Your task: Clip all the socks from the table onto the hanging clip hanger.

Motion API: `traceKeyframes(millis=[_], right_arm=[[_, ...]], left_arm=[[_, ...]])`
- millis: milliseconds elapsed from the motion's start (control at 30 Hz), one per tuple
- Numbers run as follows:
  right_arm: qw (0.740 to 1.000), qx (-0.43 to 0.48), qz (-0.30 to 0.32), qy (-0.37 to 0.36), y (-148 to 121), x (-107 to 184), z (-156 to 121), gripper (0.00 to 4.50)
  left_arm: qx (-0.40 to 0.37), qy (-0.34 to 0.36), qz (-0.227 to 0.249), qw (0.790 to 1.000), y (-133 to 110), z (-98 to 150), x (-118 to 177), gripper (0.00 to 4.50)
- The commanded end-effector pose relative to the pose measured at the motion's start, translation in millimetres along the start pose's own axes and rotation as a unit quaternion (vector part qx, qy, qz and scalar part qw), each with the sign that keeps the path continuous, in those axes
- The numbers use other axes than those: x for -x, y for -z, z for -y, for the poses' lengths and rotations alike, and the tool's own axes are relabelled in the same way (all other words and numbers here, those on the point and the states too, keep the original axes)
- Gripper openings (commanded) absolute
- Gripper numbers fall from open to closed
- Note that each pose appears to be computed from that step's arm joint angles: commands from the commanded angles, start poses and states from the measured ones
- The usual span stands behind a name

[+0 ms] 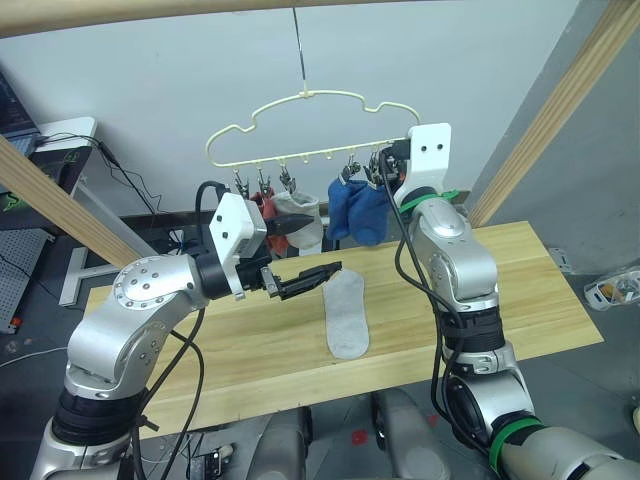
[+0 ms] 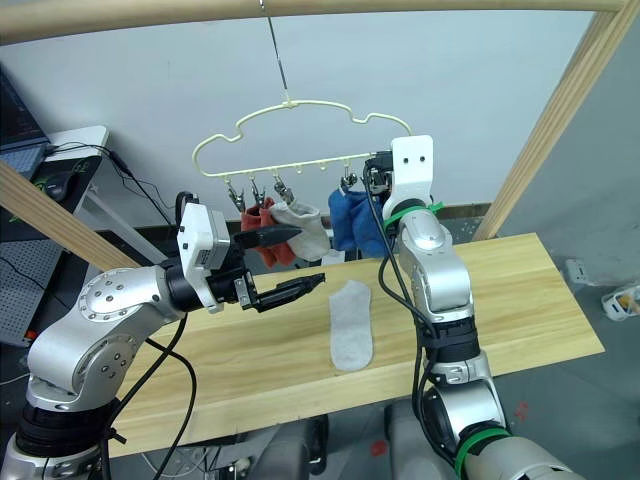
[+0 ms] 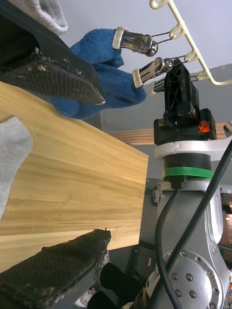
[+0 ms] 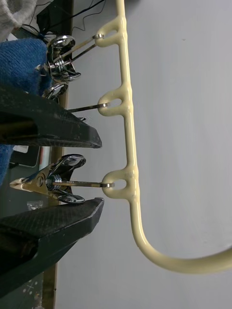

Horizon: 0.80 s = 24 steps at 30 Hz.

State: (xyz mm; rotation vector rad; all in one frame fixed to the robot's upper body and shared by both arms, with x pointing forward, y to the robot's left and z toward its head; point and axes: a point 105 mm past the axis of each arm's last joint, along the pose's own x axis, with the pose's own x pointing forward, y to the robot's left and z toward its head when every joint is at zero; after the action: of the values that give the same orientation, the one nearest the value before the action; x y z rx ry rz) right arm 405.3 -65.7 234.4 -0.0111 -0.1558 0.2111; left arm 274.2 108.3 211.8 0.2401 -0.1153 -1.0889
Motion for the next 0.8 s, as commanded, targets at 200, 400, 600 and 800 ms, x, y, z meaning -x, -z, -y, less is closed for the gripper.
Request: traceKeyframes(millis=[200, 400, 600, 800], right_arm=[[0.999, 0.003, 0.035, -0.009, -18, -1, -6, 1.49], [0.999, 0.005, 0.036, -0.006, -18, -1, -5, 0.01], [0.999, 0.006, 0.04, -0.007, -22, 1, -4, 0.01], [0.999, 0.016, 0.047, -0.011, -29, 4, -3, 0.0]], left_arm=[[-0.016, 0.002, 0.008, 1.0, -7, 5, 0, 4.43], [-0.008, -0.004, 0.007, 1.0, -5, 4, 2, 4.43], [0.002, -0.028, -0.006, 1.0, 1, 1, 3, 4.43], [0.014, -0.101, -0.094, 0.99, 41, -11, 17, 4.47]])
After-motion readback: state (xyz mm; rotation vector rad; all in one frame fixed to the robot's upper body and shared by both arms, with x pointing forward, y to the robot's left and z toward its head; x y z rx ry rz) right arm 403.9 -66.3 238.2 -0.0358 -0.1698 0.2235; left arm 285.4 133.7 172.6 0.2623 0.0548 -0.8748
